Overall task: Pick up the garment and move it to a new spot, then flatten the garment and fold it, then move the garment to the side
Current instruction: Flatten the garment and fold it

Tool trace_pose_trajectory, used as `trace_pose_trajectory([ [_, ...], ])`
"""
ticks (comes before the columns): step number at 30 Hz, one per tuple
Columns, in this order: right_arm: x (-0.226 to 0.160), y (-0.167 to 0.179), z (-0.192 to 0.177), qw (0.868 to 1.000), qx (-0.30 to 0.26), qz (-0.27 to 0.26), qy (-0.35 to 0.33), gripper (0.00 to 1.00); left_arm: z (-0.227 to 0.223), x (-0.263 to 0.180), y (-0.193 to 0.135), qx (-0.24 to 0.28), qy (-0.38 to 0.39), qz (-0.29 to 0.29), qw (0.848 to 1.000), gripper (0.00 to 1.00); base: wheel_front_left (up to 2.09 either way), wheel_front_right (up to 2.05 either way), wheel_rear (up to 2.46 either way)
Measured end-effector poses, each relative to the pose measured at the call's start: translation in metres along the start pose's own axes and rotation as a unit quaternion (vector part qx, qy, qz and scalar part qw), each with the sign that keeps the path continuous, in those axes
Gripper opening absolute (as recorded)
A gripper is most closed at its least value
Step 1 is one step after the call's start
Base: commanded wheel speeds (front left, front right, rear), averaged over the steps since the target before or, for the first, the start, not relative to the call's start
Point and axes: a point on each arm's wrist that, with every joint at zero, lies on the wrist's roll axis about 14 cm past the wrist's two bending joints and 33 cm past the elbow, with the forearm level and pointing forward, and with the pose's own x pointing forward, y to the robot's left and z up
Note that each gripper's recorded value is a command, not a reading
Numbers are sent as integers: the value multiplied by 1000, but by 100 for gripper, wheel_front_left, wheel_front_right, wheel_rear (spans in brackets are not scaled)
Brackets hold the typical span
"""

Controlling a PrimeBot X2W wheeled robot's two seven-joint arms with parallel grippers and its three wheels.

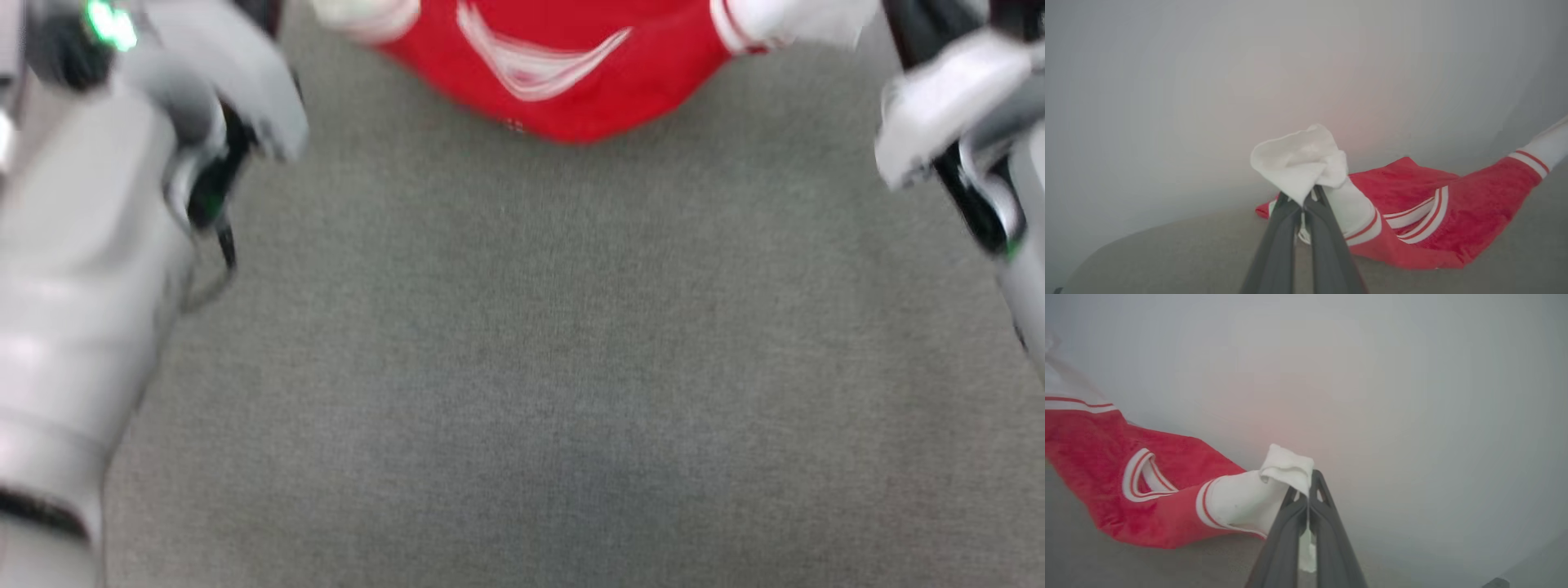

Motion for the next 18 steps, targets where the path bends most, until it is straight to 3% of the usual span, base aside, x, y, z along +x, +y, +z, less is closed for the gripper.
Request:
trace_pose_trajectory([
  [9,-101,31,-28,995,32,63,63,0,-49,-105,-26,-18,47,-75,996,0,0,0,0],
  [18,-204,55,-85,976,32,110,188,0,-123,-206,-45,-34,163,-107,980,0,0,0,0],
])
